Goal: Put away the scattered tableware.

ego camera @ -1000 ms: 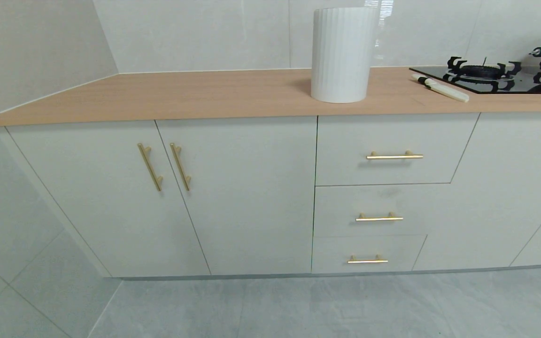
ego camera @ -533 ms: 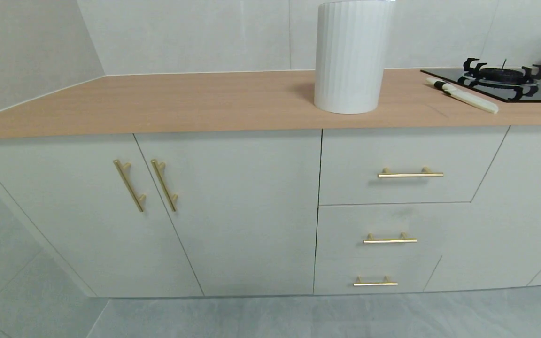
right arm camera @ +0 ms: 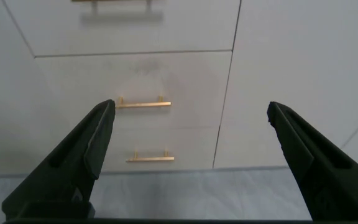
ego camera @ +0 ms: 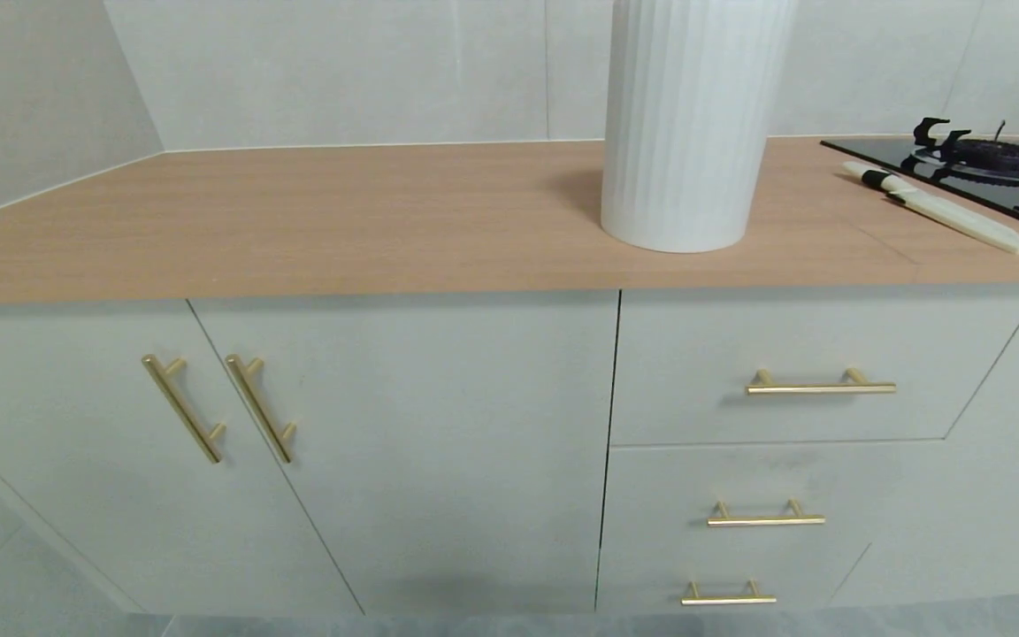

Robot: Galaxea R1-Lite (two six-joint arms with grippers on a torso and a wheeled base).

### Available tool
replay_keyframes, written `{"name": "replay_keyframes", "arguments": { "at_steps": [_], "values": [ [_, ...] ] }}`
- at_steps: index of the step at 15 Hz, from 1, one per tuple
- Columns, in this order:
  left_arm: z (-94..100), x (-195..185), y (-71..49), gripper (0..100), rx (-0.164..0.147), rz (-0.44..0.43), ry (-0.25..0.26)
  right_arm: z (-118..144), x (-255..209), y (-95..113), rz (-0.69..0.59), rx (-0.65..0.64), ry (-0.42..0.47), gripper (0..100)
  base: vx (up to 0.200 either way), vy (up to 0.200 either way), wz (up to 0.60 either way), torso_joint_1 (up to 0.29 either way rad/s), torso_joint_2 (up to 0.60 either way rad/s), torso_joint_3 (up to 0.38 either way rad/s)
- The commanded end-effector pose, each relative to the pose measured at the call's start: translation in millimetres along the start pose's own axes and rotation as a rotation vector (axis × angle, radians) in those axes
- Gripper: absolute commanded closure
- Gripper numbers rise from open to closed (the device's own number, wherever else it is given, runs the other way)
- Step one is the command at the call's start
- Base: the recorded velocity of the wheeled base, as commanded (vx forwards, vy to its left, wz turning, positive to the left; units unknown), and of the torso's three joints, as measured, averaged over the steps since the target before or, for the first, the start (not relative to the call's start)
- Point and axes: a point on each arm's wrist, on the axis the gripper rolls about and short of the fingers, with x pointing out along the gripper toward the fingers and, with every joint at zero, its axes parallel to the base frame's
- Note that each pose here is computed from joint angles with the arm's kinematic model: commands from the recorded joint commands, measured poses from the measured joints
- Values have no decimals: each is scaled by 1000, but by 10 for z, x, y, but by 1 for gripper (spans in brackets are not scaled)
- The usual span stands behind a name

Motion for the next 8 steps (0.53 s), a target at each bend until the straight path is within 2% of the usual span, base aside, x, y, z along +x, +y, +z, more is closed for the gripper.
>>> {"name": "replay_keyframes", "arguments": {
  "at_steps": [1, 5, 8],
  "values": [
    [0, 0, 0, 0, -1, 1, 0, 0, 2, 0, 0, 0, 2, 0, 200, 0, 0, 7, -2, -2],
    [0, 0, 0, 0, -1, 1, 0, 0, 2, 0, 0, 0, 2, 0, 200, 0, 0, 7, 4, 2],
    [0, 0, 0, 0, -1, 1, 0, 0, 2, 0, 0, 0, 2, 0, 0, 0, 0, 0, 0, 0]
  ]
}}
